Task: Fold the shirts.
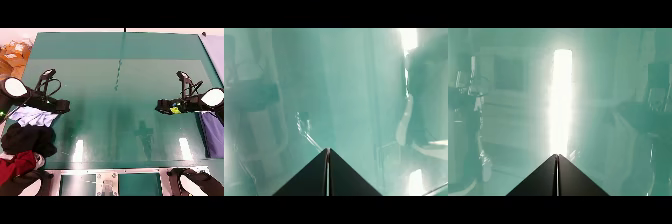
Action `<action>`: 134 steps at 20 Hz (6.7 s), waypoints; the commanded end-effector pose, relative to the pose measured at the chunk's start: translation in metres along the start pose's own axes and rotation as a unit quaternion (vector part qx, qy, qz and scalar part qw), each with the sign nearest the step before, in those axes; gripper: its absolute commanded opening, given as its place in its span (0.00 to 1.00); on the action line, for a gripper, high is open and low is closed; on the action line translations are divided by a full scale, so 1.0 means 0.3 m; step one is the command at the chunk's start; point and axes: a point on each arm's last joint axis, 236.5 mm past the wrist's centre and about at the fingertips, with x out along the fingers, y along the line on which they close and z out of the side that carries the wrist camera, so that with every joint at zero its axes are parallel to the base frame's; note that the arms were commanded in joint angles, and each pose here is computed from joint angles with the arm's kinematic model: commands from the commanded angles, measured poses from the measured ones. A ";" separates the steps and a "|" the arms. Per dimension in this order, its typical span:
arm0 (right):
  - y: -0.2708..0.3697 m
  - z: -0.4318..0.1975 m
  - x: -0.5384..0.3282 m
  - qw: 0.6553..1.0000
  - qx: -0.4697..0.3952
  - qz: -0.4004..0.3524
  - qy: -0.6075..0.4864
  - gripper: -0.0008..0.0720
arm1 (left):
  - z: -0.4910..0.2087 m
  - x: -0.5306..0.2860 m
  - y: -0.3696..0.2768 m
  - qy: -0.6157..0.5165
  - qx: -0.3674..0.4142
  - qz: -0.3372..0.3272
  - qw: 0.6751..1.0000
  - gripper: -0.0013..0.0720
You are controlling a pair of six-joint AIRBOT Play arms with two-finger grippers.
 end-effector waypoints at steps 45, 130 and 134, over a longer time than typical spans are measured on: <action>0.049 0.152 -0.163 0.998 0.006 0.025 -0.053 0.60 | 0.127 0.101 -0.727 0.038 0.243 -0.039 0.969 1.00; -0.358 0.620 0.066 0.972 0.115 0.099 -0.180 0.37 | 0.923 -0.050 0.055 -0.233 0.058 -0.081 0.967 0.83; -0.445 0.423 -0.018 0.967 0.176 0.143 -0.115 0.03 | 0.772 -0.158 0.140 -0.147 0.019 -0.109 0.983 0.05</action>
